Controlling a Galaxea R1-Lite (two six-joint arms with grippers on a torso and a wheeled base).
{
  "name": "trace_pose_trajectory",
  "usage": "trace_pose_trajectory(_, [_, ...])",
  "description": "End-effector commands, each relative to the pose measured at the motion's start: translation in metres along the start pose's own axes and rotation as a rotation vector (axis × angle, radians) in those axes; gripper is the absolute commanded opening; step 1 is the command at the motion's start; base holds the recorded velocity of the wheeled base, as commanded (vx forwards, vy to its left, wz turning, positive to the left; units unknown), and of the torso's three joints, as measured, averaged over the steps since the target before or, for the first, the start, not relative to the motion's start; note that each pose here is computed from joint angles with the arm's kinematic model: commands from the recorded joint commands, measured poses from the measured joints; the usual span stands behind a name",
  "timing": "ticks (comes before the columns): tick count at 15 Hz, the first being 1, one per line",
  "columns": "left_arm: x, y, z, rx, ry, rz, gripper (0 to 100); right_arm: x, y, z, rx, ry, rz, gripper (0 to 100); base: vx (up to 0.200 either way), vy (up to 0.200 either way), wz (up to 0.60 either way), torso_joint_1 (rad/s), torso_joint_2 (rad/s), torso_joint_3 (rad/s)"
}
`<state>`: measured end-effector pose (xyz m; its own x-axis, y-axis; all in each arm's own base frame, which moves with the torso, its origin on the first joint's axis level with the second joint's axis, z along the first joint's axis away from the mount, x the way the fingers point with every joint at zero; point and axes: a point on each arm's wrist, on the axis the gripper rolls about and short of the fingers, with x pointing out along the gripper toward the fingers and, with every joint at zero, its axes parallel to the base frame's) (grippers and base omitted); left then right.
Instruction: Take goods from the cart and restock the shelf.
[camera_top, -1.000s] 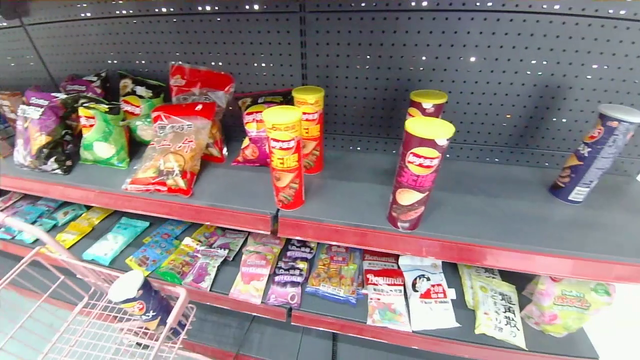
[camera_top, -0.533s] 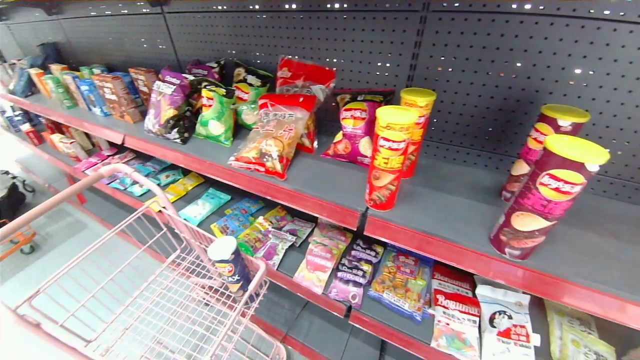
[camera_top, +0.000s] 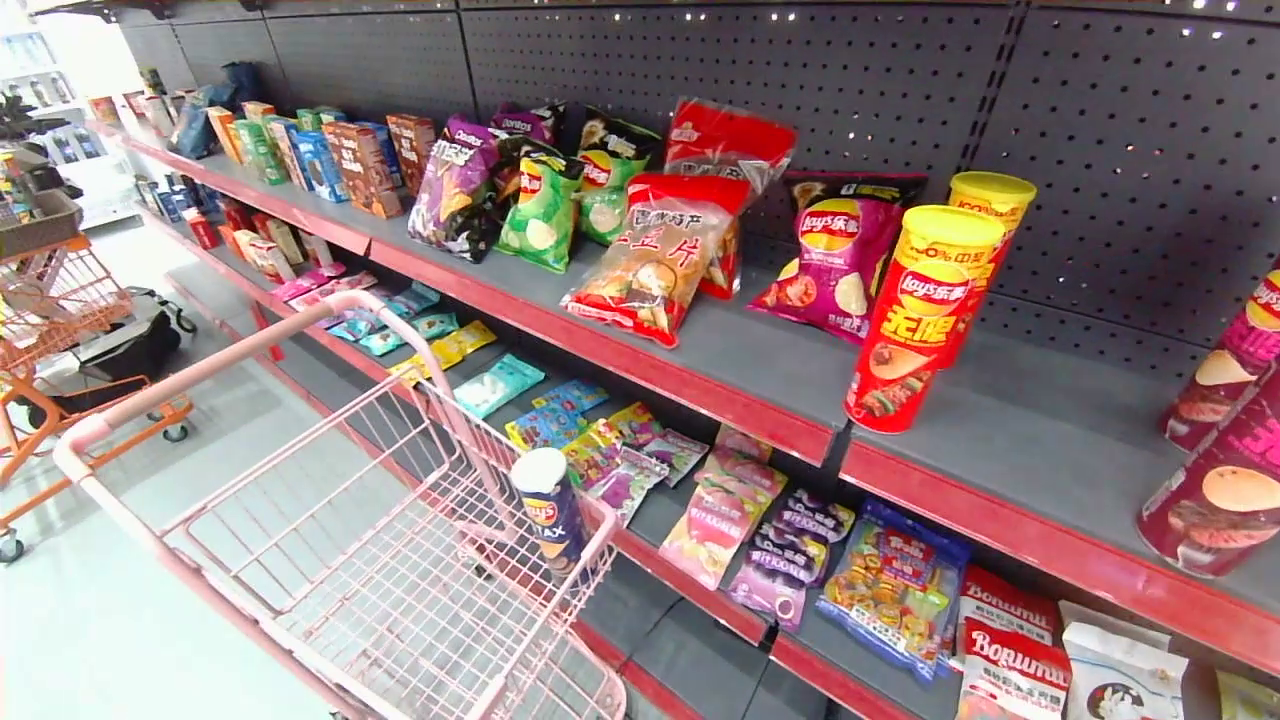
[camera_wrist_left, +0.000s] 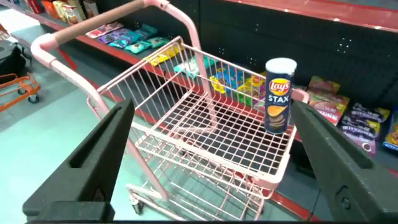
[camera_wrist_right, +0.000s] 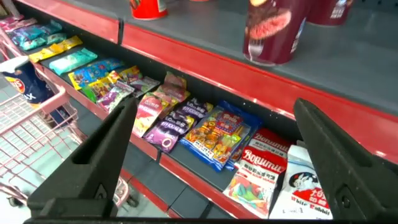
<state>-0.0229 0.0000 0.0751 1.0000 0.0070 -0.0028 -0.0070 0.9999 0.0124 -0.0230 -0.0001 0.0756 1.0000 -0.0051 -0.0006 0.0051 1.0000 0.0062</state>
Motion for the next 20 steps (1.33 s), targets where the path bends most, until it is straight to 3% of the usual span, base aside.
trace_pose_trajectory(1, [0.0001,0.0,0.0001,0.0,0.0,0.001,100,0.0001,0.0,0.0,0.0,0.001,0.0,100,0.0,0.0,0.0,-0.139,0.37,0.207])
trace_pose_trajectory(18, [-0.0001,-0.0001,0.0005,0.005,-0.001,-0.004,100,0.0001,0.0,0.0,0.0,0.001,0.0,100,0.0,0.0,0.0,-0.166,0.48,0.309])
trace_pose_trajectory(20, [-0.0001,-0.0014,0.0007,0.009,-0.004,-0.062,100,0.0001,0.0,0.0,0.0,0.001,0.0,100,0.0,0.0,0.0,-0.056,0.2,0.146])
